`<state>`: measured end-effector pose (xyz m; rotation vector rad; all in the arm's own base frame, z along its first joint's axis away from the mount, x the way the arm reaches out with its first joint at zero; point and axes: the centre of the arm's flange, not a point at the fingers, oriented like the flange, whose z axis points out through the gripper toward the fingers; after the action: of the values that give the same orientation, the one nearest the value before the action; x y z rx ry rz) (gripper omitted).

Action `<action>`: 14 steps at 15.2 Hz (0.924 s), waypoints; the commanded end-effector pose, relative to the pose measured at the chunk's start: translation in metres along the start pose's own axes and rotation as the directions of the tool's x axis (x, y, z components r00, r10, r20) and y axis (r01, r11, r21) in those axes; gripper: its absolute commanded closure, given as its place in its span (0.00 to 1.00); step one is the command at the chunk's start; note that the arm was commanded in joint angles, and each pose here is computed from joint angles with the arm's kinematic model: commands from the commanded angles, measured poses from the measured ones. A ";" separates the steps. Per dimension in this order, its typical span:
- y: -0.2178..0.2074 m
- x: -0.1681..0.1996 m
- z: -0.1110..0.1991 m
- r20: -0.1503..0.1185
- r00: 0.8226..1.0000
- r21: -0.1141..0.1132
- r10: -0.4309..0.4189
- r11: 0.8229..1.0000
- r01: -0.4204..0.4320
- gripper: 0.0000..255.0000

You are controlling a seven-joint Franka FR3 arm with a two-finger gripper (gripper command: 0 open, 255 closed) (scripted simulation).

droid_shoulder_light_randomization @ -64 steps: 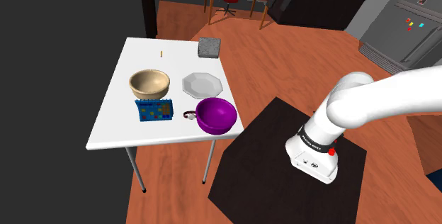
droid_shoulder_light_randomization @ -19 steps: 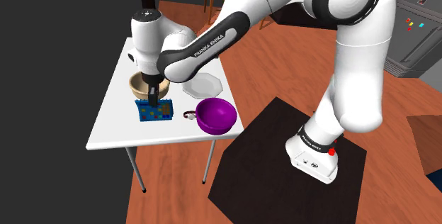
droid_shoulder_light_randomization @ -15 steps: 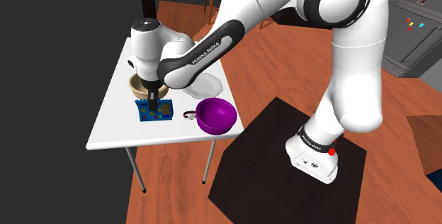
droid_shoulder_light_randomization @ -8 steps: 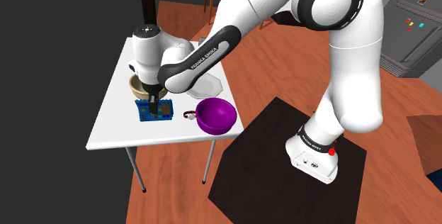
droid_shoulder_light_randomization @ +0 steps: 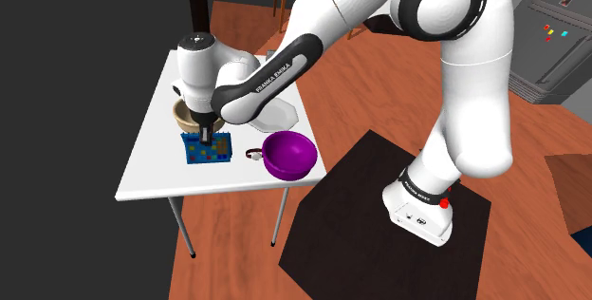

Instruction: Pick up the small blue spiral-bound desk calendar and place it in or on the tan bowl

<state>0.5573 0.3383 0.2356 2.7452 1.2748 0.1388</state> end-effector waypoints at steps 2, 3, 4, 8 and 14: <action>-0.002 0.000 0.001 0.000 1.000 0.002 -0.002 1.000 0.002 1.00; -0.001 0.000 0.001 0.000 1.000 0.002 -0.002 1.000 0.002 1.00; -0.002 0.001 0.001 0.000 1.000 0.002 -0.002 1.000 0.002 1.00; 0.001 0.001 -0.015 0.000 1.000 0.002 -0.002 1.000 0.002 1.00; 0.005 0.002 -0.046 0.000 1.000 0.002 -0.002 1.000 0.002 1.00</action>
<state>0.5569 0.3393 0.2759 2.7450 1.2782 0.1364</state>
